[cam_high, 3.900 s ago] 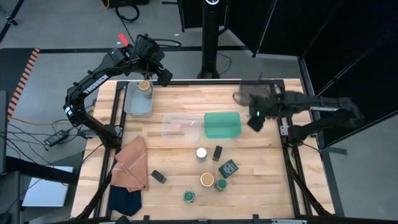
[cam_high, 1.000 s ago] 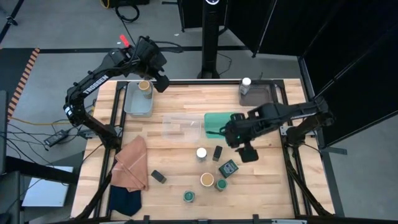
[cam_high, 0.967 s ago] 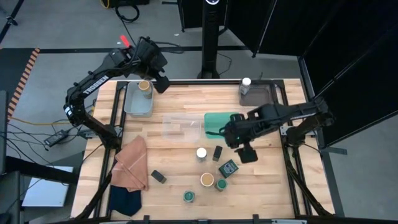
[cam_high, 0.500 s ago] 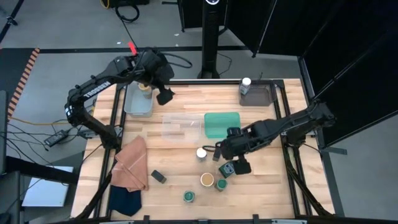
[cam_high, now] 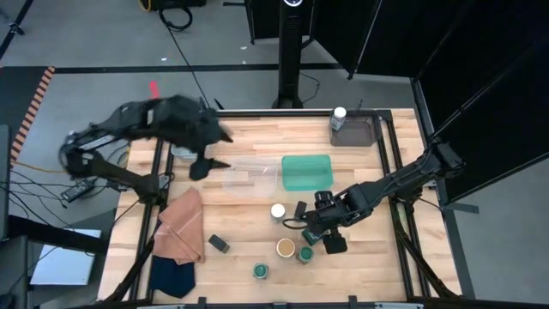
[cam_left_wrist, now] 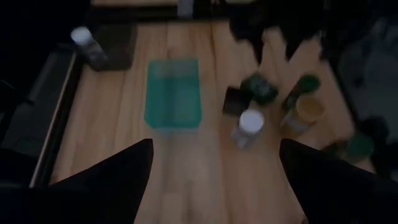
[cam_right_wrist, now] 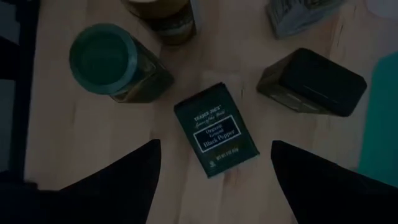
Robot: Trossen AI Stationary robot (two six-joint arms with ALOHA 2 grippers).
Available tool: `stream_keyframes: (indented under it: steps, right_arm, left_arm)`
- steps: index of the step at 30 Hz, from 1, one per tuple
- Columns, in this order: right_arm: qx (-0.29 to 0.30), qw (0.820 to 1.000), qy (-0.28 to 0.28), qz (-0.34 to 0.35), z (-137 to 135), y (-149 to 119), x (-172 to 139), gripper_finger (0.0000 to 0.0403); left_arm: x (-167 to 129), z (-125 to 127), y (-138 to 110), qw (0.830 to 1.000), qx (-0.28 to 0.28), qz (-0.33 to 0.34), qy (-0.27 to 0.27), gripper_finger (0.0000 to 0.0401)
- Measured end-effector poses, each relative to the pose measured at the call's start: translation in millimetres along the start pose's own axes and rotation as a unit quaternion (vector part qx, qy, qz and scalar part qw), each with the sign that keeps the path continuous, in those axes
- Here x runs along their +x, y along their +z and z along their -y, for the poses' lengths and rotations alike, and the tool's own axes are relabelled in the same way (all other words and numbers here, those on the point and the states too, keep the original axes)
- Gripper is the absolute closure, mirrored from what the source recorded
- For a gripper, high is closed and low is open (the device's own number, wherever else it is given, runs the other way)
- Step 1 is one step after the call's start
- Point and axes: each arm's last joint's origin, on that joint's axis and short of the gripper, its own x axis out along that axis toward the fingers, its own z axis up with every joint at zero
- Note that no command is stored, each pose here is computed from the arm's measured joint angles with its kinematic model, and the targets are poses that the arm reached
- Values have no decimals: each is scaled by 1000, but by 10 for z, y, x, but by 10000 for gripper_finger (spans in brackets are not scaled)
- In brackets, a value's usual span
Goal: Sort spices by type
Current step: Put the bottom right green seasoning can into the green bin
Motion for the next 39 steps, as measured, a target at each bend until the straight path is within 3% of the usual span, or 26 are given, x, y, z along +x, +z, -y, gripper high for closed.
stream_keyframes:
  steps: [4, 8, 14, 24, 31, 39]
  right_arm:
    - [-20, 1000, 2, 7, 5, -10, 59, 89]
    - [-55, 998, 0, 9, 12, -11, 71, 90]
    - [-120, 992, -3, 46, 8, 35, 110, 91]
    - [-96, 994, 20, 49, -11, -147, 433, 96]
    - [-164, 985, 14, 54, -9, -274, 604, 95]
    - [-180, 982, 13, 48, 21, -370, 708, 85]
  left_arm:
    - [-48, 202, -388, 995, -49, 64, 58, 51]
    - [-2, 288, -795, 978, -106, 138, 114, 58]
    - [187, 329, -1145, 962, -169, 183, 108, 61]
    - [260, 337, -1181, 960, -183, 184, 99, 61]
    - [283, 333, -1180, 960, -183, 180, 111, 61]
    - [315, 333, -1175, 960, -185, 175, 116, 61]
